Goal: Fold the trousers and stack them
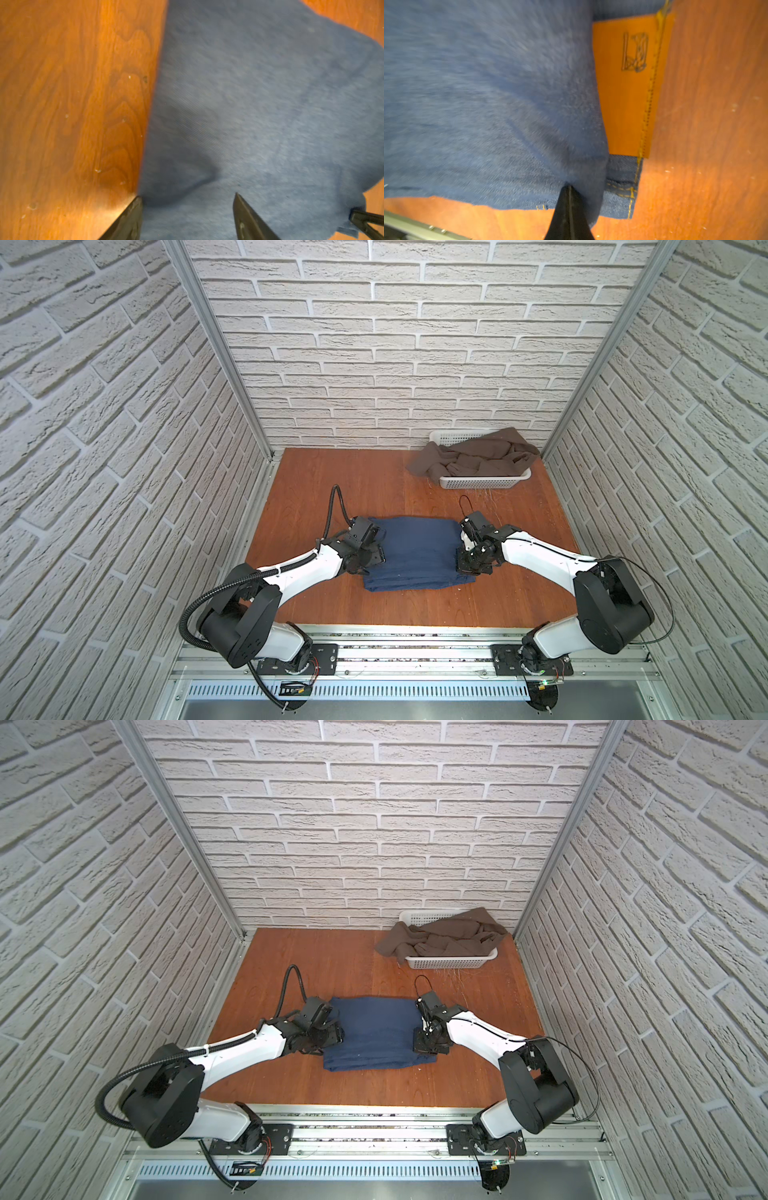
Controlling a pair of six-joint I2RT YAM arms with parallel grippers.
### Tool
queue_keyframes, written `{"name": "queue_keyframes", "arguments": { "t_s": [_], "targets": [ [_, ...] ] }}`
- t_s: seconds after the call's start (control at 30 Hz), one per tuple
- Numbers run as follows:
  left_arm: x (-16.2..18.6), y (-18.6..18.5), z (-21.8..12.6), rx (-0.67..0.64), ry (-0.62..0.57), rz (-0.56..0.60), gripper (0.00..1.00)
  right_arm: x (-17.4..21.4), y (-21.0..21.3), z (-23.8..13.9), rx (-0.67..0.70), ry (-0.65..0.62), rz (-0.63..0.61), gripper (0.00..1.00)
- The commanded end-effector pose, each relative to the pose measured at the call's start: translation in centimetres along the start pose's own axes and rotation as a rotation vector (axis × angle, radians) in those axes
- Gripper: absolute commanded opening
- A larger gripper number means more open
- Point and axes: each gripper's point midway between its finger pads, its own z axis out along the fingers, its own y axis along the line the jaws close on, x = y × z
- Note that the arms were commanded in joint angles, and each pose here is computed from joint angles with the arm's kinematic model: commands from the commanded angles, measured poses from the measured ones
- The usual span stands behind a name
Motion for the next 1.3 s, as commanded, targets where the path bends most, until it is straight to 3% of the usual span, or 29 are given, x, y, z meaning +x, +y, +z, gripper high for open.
{"name": "queue_keyframes", "arguments": {
  "t_s": [0.0,0.23,0.47,0.63,0.9,1.27],
  "targets": [
    [0.1,0.3,0.1,0.006,0.004,0.013,0.69,-0.2,-1.2,0.7,0.057,0.004,-0.007,0.05],
    [0.4,0.9,0.2,0.001,0.008,0.003,0.7,-1.1,-1.4,0.4,0.094,-0.002,-0.029,0.09],
    [-0.3,1.0,-1.1,0.005,-0.013,0.013,0.73,-5.2,2.7,-5.9,-0.027,-0.165,-0.08,0.33],
    [-1.1,1.6,-2.3,0.002,-0.039,0.007,0.75,-8.5,3.9,-8.3,-0.005,-0.243,-0.104,0.34],
    [-1.2,2.8,-3.1,0.021,-0.038,-0.037,0.76,-12.9,4.7,-6.2,0.037,-0.258,-0.083,0.19],
    [-1.0,3.9,-3.1,0.026,-0.015,-0.059,0.8,-11.6,0.7,-0.1,0.153,-0.129,-0.033,0.24]
  ]
}}
